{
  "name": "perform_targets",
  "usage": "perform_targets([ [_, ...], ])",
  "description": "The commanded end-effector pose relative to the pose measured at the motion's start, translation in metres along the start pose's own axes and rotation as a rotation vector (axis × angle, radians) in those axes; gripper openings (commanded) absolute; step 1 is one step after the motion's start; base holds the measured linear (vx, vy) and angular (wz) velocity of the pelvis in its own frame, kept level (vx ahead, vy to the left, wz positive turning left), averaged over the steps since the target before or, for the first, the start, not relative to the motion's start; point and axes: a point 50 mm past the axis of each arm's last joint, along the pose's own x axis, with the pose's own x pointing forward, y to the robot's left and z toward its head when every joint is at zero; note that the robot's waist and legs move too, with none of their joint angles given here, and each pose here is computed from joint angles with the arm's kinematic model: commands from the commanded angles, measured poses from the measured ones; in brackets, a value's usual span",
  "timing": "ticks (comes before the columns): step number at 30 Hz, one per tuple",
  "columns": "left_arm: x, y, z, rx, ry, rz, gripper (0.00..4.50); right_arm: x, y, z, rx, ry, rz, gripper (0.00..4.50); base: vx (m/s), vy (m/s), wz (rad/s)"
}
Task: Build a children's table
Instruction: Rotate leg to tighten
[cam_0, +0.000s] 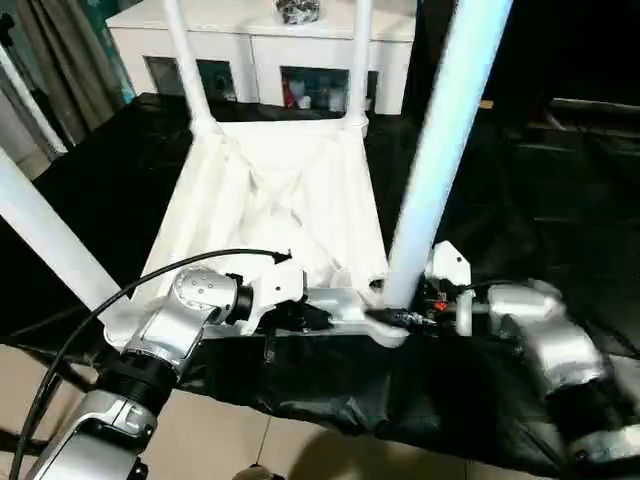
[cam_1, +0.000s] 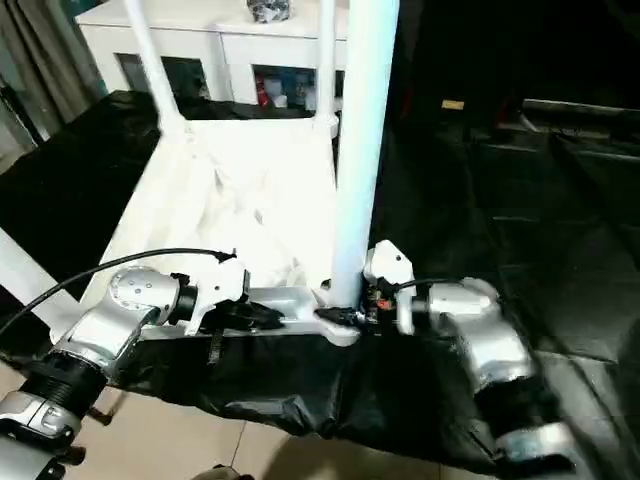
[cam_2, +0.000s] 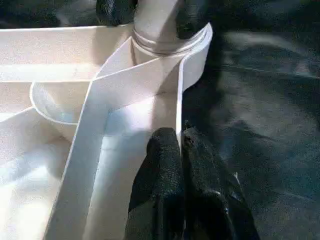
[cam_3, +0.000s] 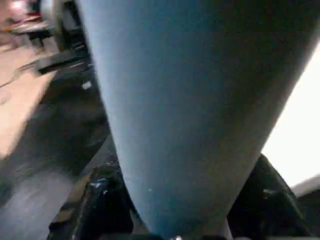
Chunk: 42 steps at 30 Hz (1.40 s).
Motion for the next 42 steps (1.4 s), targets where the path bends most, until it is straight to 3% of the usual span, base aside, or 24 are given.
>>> perform_targets([
  [1,0.015,0.007,0.010,-0.007,-0.028,0.107,0.00,0.019,0.005,-0.022,0.101,0.040,-0.147,1.96,0.000,0.000,0.00],
  [5,0.039,0.004,0.023,-0.011,-0.064,0.146,0.00,0.034,0.003,-0.031,0.176,0.048,-0.373,1.95,0.000,0.000,0.00],
  [10,0.068,-0.003,0.042,-0.006,-0.098,0.170,0.00,0.058,0.001,-0.027,0.267,0.028,-0.603,1.95,0.000,0.000,0.00],
  [12,0.080,-0.006,0.049,0.006,-0.104,0.174,0.00,0.074,0.004,-0.015,0.261,-0.019,-0.594,1.95,0.000,0.000,0.00],
  [15,0.083,-0.007,0.052,0.018,-0.104,0.167,0.00,0.078,0.004,-0.008,0.267,-0.054,-0.590,1.95,0.000,0.000,0.00],
  [16,0.083,-0.007,0.051,0.022,-0.101,0.167,0.00,0.078,0.004,-0.006,0.270,-0.066,-0.576,2.30,0.000,0.000,0.00],
  [17,0.083,-0.008,0.051,0.023,-0.100,0.168,0.00,0.078,0.004,-0.006,0.271,-0.071,-0.571,2.30,0.000,0.000,0.00],
  [18,0.080,-0.008,0.049,0.024,-0.094,0.161,0.00,0.075,0.003,-0.006,0.267,-0.072,-0.540,2.67,0.000,0.000,0.00],
  [21,0.075,-0.008,0.045,0.028,-0.081,0.160,0.00,0.069,0.002,-0.007,0.252,-0.067,-0.516,2.79,0.000,0.000,0.00],
  [24,0.061,-0.007,0.035,0.039,-0.058,0.119,0.00,0.047,-0.002,-0.012,0.150,-0.018,-0.410,3.17,0.000,0.000,0.00],
  [27,0.055,-0.007,0.032,0.042,-0.054,0.104,0.00,0.037,-0.006,-0.015,0.105,0.014,-0.392,3.41,0.000,0.000,0.00],
  [28,0.048,-0.006,0.030,0.045,-0.059,0.087,0.00,0.026,-0.012,-0.016,0.080,0.031,-0.379,3.53,0.000,0.000,0.00],
  [32,0.037,-0.005,0.025,0.044,-0.056,0.065,0.00,0.011,-0.014,-0.015,0.015,0.052,-0.298,3.53,0.000,0.000,0.00],
  [35,0.024,-0.002,0.020,0.054,-0.042,0.045,0.00,-0.001,-0.007,-0.013,-0.018,0.061,-0.113,3.53,0.000,0.000,0.00],
  [39,0.013,0.000,0.016,0.056,-0.032,0.014,0.00,-0.006,-0.001,-0.013,0.007,0.078,0.032,3.53,0.000,0.000,0.00],
  [40,0.010,0.000,0.015,0.055,-0.030,0.008,0.00,-0.007,0.000,-0.012,0.016,0.076,0.062,3.29,0.000,0.000,0.00],
  [42,0.006,0.001,0.013,0.051,-0.027,0.000,0.00,-0.007,0.002,-0.011,0.027,0.074,0.104,3.20,0.000,0.000,0.00],
])
